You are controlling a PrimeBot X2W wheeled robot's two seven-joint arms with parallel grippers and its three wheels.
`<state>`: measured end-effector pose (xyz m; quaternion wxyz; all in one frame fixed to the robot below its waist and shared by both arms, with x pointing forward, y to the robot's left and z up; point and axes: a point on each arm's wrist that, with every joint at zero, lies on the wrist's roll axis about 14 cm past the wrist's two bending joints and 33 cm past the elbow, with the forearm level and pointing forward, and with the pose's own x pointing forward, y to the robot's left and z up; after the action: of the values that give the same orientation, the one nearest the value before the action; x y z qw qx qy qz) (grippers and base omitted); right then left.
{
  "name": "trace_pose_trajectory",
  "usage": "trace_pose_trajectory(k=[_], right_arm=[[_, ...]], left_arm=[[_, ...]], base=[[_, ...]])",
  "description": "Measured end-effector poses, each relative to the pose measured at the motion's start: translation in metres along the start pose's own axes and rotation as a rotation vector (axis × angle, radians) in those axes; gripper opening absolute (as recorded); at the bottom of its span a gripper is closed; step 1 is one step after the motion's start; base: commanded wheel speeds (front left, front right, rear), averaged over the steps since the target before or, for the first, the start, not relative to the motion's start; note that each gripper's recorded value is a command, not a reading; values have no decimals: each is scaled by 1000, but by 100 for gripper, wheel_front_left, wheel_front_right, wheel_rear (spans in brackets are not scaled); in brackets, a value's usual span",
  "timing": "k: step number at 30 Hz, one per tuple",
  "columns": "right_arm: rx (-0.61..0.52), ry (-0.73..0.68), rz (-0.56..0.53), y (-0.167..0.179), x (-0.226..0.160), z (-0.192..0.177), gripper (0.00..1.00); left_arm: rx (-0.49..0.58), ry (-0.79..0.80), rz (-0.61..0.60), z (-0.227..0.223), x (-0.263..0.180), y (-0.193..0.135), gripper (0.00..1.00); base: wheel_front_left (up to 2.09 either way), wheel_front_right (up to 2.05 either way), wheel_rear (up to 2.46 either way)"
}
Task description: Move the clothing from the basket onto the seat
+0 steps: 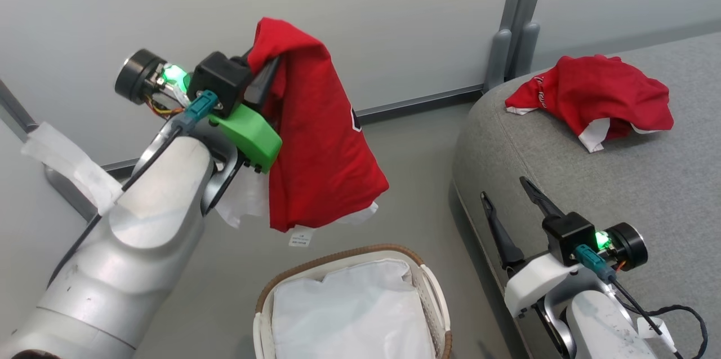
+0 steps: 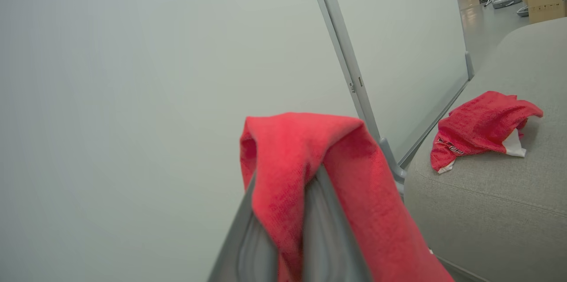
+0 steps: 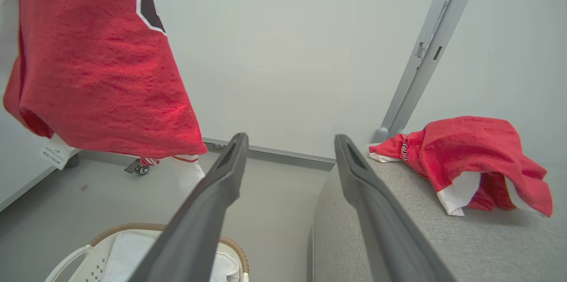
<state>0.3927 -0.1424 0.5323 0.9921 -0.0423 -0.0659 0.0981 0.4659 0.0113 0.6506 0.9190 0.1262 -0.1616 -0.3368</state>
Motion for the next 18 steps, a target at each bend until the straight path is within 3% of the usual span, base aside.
trace_pose_trajectory(k=[9,18], right_arm=[[-29,26,125,38,9,-6,100],[-62,41,174,50,21,-7,100]], left_arm=[[93,-129,-11,64,11,11,0],[138,-226,-59,107,10,-3,0]], base=[[0,0,0],[0,0,0]])
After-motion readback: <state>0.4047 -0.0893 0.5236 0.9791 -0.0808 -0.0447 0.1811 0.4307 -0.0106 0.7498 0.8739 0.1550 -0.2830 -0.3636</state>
